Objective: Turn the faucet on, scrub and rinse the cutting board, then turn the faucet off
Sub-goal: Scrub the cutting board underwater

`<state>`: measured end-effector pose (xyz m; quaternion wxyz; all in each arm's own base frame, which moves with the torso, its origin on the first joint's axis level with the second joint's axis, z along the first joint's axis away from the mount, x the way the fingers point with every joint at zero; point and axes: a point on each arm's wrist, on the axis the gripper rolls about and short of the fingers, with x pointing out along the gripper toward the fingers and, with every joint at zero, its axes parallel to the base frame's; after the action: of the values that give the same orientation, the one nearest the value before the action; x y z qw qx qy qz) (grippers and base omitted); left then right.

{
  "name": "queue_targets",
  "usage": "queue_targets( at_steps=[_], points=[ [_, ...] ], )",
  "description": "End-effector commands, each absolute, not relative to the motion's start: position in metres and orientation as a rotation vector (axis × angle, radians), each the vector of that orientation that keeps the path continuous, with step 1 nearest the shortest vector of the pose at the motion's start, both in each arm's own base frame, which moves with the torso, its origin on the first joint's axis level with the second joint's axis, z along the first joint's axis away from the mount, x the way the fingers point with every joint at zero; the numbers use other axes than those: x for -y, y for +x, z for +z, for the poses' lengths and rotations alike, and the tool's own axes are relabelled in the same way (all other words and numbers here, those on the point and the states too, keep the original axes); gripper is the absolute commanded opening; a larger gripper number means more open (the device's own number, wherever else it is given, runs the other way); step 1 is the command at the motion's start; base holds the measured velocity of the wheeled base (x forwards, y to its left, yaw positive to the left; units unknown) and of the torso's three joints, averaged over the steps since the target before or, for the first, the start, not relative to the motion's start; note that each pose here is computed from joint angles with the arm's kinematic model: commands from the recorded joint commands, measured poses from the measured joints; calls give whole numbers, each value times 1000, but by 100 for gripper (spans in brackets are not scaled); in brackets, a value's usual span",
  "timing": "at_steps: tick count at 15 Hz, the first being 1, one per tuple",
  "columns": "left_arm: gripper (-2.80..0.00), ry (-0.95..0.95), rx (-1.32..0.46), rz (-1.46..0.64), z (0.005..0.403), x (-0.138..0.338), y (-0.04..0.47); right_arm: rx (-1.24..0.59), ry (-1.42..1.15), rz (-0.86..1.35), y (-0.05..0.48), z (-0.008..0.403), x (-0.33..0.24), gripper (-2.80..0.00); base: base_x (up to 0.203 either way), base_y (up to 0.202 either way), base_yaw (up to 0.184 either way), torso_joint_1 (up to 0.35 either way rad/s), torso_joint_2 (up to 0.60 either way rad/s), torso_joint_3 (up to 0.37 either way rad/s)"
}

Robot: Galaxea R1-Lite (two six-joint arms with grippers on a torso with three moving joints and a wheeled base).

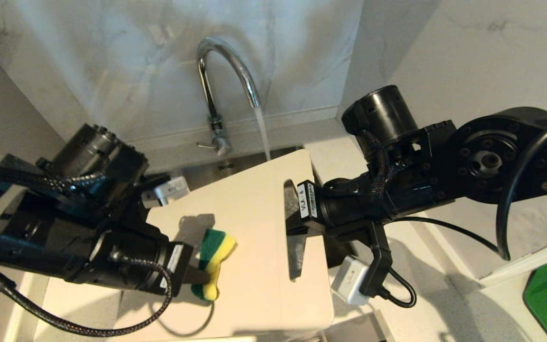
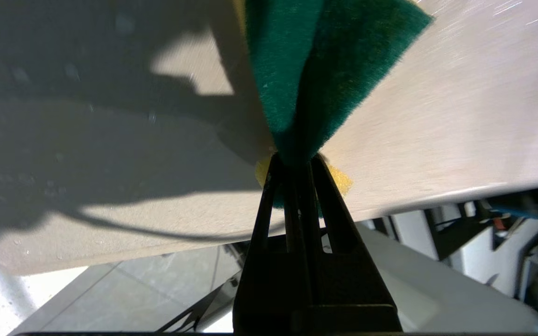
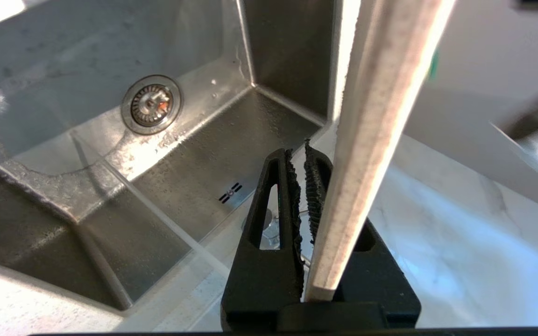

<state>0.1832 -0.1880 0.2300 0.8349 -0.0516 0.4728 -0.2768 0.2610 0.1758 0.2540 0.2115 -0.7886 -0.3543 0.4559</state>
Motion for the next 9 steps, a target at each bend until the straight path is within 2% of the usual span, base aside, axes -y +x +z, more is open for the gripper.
queue_targets(
  at_steps=[1, 9],
  points=[
    [-280, -85, -1063, -529, 194, 184, 186, 1000, -2199, 1267, 260, 254, -176, -280, 0, 0, 0, 0, 0, 0],
    [-280, -165, -1094, -249, 117, 97, 206, 1005, -2202, 1256, 259, 257, -175, -280, 0, 0, 0, 0, 0, 0]
  ],
)
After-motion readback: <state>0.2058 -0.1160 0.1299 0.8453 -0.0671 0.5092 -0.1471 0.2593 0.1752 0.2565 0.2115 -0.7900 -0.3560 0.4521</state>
